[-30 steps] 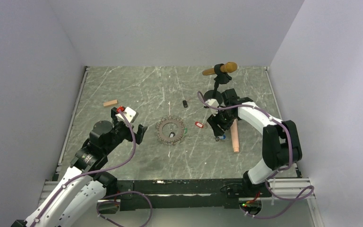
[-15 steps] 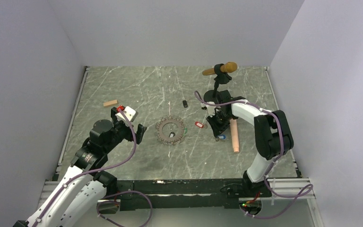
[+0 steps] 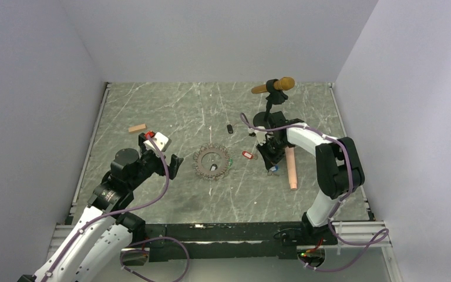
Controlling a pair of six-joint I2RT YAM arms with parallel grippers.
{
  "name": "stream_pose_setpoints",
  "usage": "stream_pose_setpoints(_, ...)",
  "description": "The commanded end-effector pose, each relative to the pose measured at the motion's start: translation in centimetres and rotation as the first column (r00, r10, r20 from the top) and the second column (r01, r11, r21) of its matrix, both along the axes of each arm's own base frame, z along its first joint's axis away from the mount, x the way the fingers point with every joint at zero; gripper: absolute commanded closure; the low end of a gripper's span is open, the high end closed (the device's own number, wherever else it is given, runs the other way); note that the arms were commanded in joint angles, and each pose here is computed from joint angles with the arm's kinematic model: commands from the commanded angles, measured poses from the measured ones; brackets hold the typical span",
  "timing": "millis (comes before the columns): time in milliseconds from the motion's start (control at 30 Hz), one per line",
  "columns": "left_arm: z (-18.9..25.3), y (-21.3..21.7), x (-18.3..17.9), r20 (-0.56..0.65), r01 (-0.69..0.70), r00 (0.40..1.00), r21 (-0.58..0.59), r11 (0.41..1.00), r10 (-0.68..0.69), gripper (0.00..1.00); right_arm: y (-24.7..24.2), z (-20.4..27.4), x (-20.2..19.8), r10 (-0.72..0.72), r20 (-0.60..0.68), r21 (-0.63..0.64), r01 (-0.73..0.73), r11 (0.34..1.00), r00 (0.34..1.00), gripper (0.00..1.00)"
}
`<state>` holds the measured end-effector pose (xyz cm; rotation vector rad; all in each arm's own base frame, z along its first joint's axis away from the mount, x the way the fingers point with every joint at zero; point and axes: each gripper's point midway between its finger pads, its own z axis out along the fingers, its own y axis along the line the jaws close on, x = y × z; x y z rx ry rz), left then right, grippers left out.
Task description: Put the keys on the keyring
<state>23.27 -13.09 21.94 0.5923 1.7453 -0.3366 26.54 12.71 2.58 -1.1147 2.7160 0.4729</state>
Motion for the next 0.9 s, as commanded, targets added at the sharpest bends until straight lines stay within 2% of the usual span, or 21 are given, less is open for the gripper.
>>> stream_pose_setpoints(0, 3.9, -3.1, -1.9, 0.15, 0.214, 0.969, -0.103, 0.971, -0.197, 0.01, 3.5, 7.3, 1.4, 0.18, 0.163, 0.185, -0.21, 0.96, 0.97, 1.0)
stream_pose_setpoints(67, 4.9, -5.2, -3.8, 0.22, 0.375, 0.914, -0.134, 0.917, -0.342, 0.01, 4.9, 10.6, 0.6, 0.305, 0.232, 0.259, -0.361, 0.896, 0.923, 1.0)
stream_pose_setpoints(167, 6.6, -7.2, -5.2, 0.285, 0.507, 0.849, -0.209, 0.836, -0.444, 0.01, 6.2, 14.8, 0.1, 0.453, 0.402, 0.278, -0.578, 0.768, 0.796, 1.0)
stream_pose_setpoints(233, 7.4, -8.2, -5.8, 0.302, 0.564, 0.817, -0.245, 0.789, -0.491, 0.06, 6.8, 16.6, -0.9, 0.493, 0.457, 0.298, -0.649, 0.7, 0.741, 1.0)
stream_pose_setpoints(300, 8.4, -8.9, -6.3, 0.328, 0.611, 0.785, -0.264, 0.747, -0.526, 0.11, 7.6, 18.9, -2.2, 0.534, 0.532, 0.293, -0.734, 0.613, 0.658, 1.0)
stream_pose_setpoints(367, 9.3, -9.4, -6.9, 0.373, 0.658, 0.742, -0.242, 0.713, -0.558, 0.13, 8.5, 21.2, -3.2, 0.535, 0.611, 0.273, -0.789, 0.55, 0.584, 1.0)
stream_pose_setpoints(400, 9.6, -9.6, -7.2, 0.404, 0.681, 0.714, -0.211, 0.701, -0.572, 0.15, 9.3, 22.6, -3.0, 0.509, 0.683, 0.233, -0.817, 0.527, 0.523, 1.0)
stream_pose_setpoints(500, 9.8, -9.9, -7.0, 0.47, 0.687, 0.679, -0.135, 0.714, -0.564, 0.17, 11.1, 24.7, -3.4, 0.416, 0.829, 0.131, -0.854, 0.504, 0.373, 1.0)
stream_pose_setpoints(567, 10.0, -10.5, -7.0, 0.478, 0.7, 0.665, -0.13, 0.703, -0.574, 0.25, 12.2, 25.6, -4.4, 0.351, 0.892, 0.083, -0.867, 0.492, 0.285, 1.0)
stream_pose_setpoints(633, 9.9, -11.4, -7.1, 0.471, 0.723, 0.647, -0.129, 0.678, -0.6, 0.35, 13.1, 26.2, -5.8, 0.299, 0.927, 0.062, -0.879, 0.473, 0.226, 1.0)
stream_pose_setpoints(767, 8.6, -12.7, -7.3, 0.44, 0.751, 0.631, -0.137, 0.647, -0.639, 0.47, 15.1, 26.8, -7.8, 0.241, 0.953, 0.057, -0.888, 0.455, 0.185, 1.0)
stream_pose_setpoints(867, 7.9, -12.8, -7.5, 0.458, 0.75, 0.614, -0.084, 0.656, -0.643, 0.5, 16.1, 27.1, -8.2, 0.198, 0.967, 0.058, -0.892, 0.448, 0.162, 1.0)
